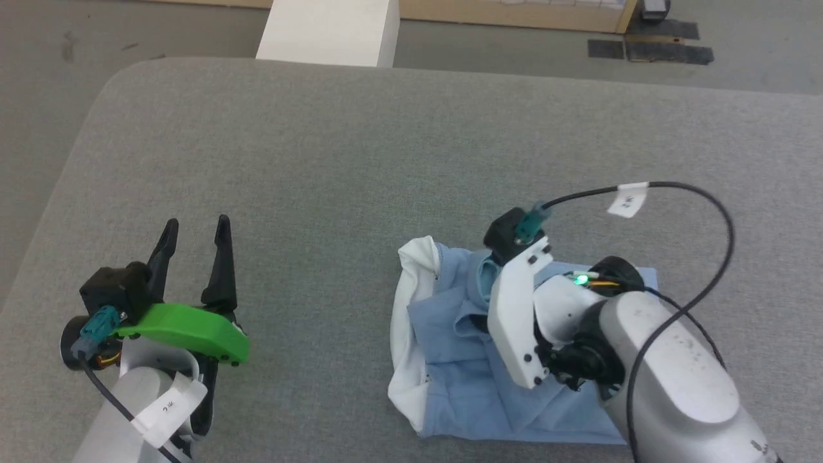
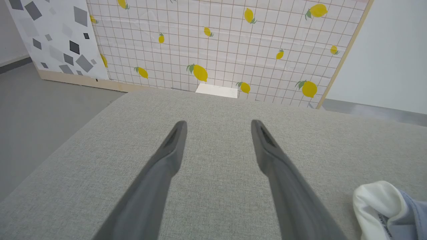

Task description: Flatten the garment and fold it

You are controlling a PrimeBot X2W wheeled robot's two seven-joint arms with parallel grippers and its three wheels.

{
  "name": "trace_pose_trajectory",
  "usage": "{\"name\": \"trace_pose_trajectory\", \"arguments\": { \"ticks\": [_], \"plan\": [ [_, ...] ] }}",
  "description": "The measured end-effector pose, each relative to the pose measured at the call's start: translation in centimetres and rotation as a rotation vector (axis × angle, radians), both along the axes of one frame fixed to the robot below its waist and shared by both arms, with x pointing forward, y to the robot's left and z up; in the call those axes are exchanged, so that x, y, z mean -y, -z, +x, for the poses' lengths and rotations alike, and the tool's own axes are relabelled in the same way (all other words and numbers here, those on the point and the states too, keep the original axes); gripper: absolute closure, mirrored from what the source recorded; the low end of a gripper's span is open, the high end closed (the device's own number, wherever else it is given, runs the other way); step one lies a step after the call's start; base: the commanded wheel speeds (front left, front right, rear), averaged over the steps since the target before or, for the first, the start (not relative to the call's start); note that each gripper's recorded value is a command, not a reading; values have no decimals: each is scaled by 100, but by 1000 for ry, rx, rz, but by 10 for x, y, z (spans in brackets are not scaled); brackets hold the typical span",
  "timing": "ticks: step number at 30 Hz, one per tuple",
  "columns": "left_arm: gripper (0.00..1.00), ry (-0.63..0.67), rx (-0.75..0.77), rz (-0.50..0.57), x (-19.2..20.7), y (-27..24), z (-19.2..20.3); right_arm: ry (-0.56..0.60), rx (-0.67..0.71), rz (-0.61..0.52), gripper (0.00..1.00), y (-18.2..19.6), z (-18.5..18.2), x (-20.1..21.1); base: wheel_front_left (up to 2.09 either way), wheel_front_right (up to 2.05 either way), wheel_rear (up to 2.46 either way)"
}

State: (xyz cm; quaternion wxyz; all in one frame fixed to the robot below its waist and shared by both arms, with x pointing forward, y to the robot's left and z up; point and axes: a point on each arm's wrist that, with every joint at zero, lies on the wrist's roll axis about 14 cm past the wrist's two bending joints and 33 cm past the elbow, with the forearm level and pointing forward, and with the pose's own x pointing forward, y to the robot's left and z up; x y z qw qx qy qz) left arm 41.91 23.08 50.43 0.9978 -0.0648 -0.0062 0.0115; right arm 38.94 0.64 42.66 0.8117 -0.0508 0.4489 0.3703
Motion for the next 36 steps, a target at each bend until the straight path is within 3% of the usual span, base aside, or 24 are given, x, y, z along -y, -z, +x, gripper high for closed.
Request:
{"name": "trace_pose_trajectory", "arguments": {
  "ticks": [10,11,12,13,25,30,36],
  "plan": [
    [0,-24,-30,-3,-7,11,-1,-15,-57,-8,100,36,-4,-17,0,0,0],
    [0,-24,-31,-3,-7,12,-1,-14,-56,-1,67,35,-4,-19,0,0,0],
    [0,-23,-32,-3,-7,12,-1,-10,-57,16,23,34,-4,-21,0,0,0],
    [0,-21,-32,-3,-6,12,-1,-13,-60,26,0,32,-6,-23,0,0,0],
    [0,6,10,-12,4,-5,-3,-88,40,218,0,-37,-19,-61,0,0,0],
    [0,24,35,-13,10,-14,-7,-35,200,338,0,-85,-4,-57,0,0,0],
    [0,35,81,-2,17,-29,-7,102,468,483,0,-150,24,-22,0,0,0]
  ]
}}
